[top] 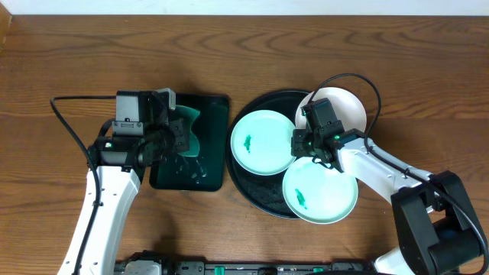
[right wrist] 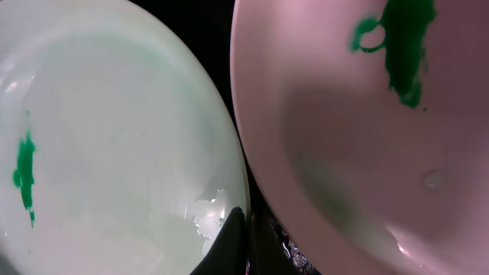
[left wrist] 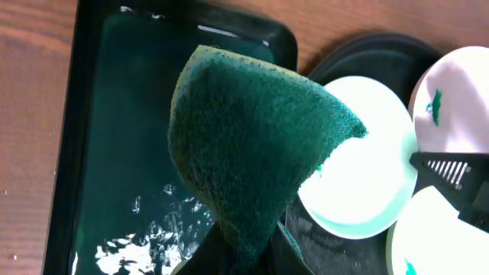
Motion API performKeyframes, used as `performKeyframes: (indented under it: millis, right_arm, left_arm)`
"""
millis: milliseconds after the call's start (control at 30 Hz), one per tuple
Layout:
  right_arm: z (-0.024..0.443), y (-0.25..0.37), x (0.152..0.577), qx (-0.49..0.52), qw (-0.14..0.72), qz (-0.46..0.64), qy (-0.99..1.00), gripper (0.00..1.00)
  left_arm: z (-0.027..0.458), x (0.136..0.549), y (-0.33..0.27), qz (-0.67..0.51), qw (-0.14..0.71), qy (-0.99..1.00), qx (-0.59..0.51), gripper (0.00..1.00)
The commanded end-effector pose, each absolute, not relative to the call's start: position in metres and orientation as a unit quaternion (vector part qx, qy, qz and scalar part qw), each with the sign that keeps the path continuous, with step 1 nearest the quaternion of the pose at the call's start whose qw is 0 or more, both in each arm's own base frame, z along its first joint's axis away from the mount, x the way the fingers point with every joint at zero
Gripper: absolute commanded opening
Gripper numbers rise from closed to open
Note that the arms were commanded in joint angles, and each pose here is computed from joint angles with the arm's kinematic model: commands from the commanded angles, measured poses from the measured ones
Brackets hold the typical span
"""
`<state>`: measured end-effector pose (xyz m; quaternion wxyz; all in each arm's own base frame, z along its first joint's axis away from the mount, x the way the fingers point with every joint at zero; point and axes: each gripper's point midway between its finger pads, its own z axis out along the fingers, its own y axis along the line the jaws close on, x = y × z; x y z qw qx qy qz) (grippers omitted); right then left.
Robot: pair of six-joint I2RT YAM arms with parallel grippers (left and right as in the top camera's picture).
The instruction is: Clean dirty plates on tray and stack at the side
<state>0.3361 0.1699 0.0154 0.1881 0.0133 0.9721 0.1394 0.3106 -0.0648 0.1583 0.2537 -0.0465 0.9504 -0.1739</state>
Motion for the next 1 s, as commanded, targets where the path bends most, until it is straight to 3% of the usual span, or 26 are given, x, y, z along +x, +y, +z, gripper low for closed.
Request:
performKeyframes:
  millis: [0, 433, 967]
  right_arm:
    - [0.010, 0.169, 0.333, 0.015, 0.182, 0.133, 0.974, 0.01]
    - [0.010, 0.169, 0.333, 0.014, 0.183, 0.133, 0.974, 0.01]
    - [0.009, 0.168, 0.332, 0.015, 0.180, 0.131, 0.975, 0.01]
  left_arm:
    - [0.159, 0.315, -0.066, -0.178, 0.265, 0.947, -0.036, 0.07]
    - [0.135, 0.345, -0.055, -0.141, 0.270, 0.951, -0.048, 0.07]
    - [0.071, 0.352, -0.055, -0.133, 0.191, 0.971, -0.058, 0.07]
